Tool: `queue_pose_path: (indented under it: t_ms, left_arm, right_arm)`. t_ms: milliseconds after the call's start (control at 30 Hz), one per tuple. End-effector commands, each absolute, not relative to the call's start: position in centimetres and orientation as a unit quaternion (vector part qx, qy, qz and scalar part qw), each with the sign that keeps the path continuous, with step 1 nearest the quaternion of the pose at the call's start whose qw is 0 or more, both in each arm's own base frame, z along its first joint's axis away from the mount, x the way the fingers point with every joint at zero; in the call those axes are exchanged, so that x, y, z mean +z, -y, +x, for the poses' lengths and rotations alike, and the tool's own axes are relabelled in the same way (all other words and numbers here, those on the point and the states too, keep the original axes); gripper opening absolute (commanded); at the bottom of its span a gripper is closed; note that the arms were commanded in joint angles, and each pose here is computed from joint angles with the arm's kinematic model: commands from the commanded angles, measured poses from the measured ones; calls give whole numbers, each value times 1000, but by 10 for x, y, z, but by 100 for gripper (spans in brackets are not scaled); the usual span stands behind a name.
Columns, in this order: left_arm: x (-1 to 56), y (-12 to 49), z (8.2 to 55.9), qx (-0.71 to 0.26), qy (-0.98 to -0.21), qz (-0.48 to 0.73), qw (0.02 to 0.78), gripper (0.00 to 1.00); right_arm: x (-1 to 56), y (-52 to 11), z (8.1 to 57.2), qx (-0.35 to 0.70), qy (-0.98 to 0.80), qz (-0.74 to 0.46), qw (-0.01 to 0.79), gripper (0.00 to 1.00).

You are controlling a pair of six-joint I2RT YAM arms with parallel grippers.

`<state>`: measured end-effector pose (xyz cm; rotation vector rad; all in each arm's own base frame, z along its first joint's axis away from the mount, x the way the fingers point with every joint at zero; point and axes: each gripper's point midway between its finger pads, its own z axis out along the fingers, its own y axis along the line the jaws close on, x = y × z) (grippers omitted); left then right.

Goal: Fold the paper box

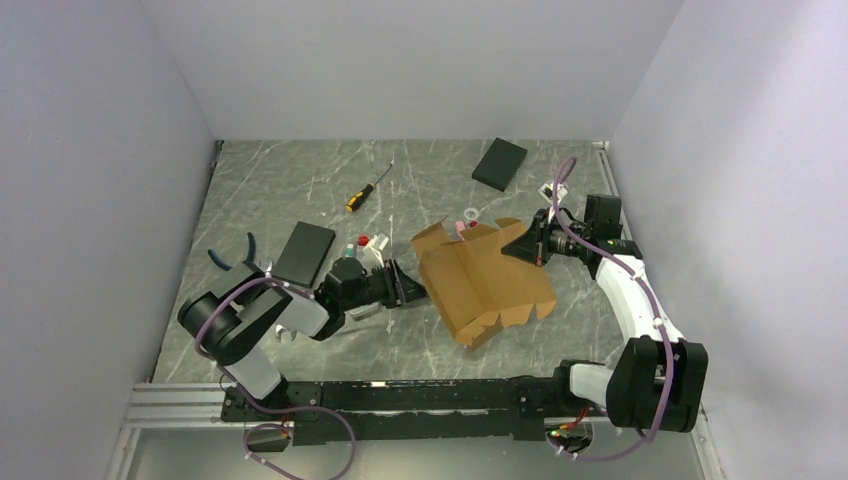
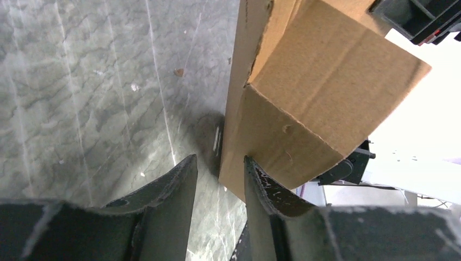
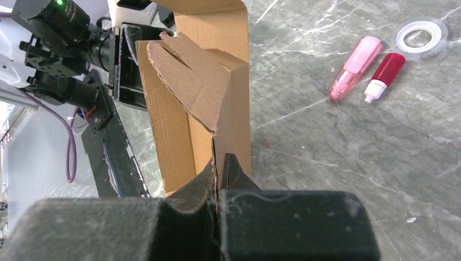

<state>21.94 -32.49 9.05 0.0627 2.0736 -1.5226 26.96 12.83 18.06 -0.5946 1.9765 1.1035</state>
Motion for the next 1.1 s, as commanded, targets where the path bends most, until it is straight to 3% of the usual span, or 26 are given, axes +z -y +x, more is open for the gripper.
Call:
queue_pose_path:
  t_ms: [0, 333, 467, 633, 833, 1067]
  left_arm:
    - [108, 324, 219, -571, -770, 26, 282, 44]
    - [113, 299, 203, -509, -808, 62, 289, 69]
    - [107, 297, 200, -504, -813, 74, 282, 71]
    - [88, 285, 202, -463, -839, 72, 278, 69]
    - [100, 258, 205, -445, -829, 55, 335, 65]
    - [97, 258, 209, -446, -829, 49, 335, 38]
  right_arm:
    - [190, -131, 272, 434, -764, -250, 407, 0]
    - [188, -129, 275, 427, -769, -244, 409, 0]
    - [187, -129, 275, 427, -769, -243, 408, 0]
    - [187, -129, 276, 426, -770, -242, 408, 0]
    - [187, -129, 276, 429, -770, -242, 406, 0]
    - [185, -129, 276, 429, -771, -241, 405, 0]
